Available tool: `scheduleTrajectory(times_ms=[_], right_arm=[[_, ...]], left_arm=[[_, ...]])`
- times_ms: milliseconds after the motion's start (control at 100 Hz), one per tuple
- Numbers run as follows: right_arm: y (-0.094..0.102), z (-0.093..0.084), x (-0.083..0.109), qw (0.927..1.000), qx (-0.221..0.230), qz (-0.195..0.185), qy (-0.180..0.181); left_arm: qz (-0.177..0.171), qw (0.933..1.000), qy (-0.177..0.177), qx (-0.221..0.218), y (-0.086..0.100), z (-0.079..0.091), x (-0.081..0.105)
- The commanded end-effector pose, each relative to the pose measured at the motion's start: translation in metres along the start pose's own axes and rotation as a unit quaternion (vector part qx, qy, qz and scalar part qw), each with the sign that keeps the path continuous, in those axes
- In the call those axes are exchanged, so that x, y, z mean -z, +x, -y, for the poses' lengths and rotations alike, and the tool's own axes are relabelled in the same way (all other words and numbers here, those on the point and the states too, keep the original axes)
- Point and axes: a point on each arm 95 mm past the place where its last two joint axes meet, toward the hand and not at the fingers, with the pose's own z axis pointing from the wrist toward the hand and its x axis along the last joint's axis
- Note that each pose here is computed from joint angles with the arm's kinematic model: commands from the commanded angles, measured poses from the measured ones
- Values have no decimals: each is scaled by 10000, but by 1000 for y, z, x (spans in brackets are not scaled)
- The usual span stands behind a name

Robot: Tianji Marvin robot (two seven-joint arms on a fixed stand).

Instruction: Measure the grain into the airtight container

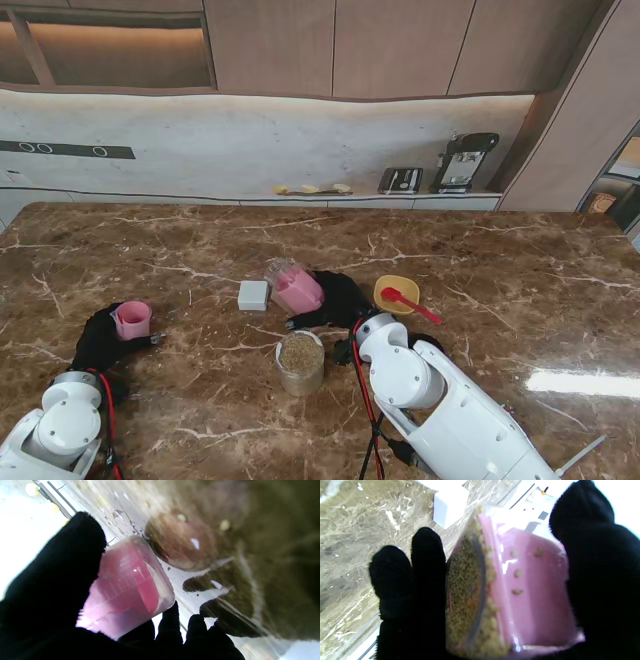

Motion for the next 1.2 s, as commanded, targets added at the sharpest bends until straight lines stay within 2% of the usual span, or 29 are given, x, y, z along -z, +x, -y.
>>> scheduleTrajectory(times_ms=[0, 790, 1190], right_arm=[[-1, 4, 1, 9999, -79, 12, 62], [0, 3, 1, 9999, -121, -16, 1], [2, 1, 0, 9999, -116, -51, -20]], left_arm=[[574, 9974, -392, -192, -42, -23, 22], [489, 9924, -860, -728, -44, -16, 20], [401, 9917, -932, -790, -43, -13, 18]])
